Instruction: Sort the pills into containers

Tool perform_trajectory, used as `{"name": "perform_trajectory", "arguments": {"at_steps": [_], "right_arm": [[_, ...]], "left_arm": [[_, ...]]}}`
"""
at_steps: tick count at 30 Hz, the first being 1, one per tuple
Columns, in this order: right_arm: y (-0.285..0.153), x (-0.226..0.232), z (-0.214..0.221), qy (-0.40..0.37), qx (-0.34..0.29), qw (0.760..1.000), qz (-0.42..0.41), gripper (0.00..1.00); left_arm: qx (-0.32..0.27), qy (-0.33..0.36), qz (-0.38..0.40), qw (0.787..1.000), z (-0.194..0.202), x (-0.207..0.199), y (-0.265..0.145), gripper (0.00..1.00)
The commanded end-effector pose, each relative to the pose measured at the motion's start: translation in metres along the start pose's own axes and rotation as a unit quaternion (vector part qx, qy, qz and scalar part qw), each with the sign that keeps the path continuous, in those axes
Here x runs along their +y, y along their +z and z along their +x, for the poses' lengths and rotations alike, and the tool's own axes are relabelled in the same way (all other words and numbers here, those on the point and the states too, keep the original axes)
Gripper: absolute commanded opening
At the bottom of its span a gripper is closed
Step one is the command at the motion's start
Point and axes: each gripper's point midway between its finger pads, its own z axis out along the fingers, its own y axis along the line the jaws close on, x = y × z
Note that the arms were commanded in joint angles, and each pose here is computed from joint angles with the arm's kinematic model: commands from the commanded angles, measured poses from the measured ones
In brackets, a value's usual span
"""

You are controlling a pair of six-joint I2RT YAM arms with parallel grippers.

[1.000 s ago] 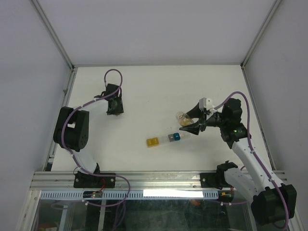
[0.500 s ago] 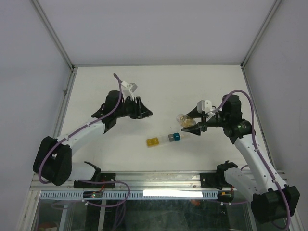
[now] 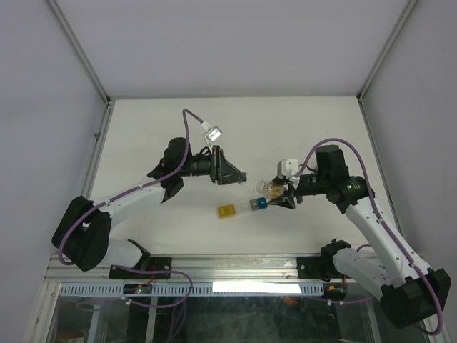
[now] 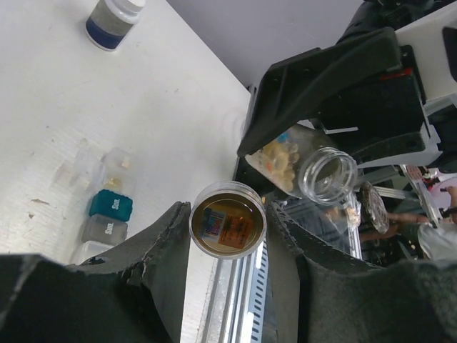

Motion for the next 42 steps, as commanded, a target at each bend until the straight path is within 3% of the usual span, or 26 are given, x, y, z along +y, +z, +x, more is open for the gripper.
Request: {"name": "perform_trajectory", "arguments": {"at_steps": [1,15,42], "right_arm": [[0.001,-0.014,-0.003,-0.013,0.024,0.999,0.030,0.00],[0.014,-0.023,0.011,0.001,0.064,0.997,0.047,0.00],[0.015,-0.029,0.013,0.015,0.075,0.995,0.063,0.00]], "left_arm": [[-0.007,0.034,0.055,0.998,-0.016,-0.030,0.009,0.25],[-0.016,0.037,0.061,0.997,-0.014,-0.043,0.021,0.25],[-0.020,0.028,0.029,0.999,-0.004,-0.045,0.036,0.24]]}}
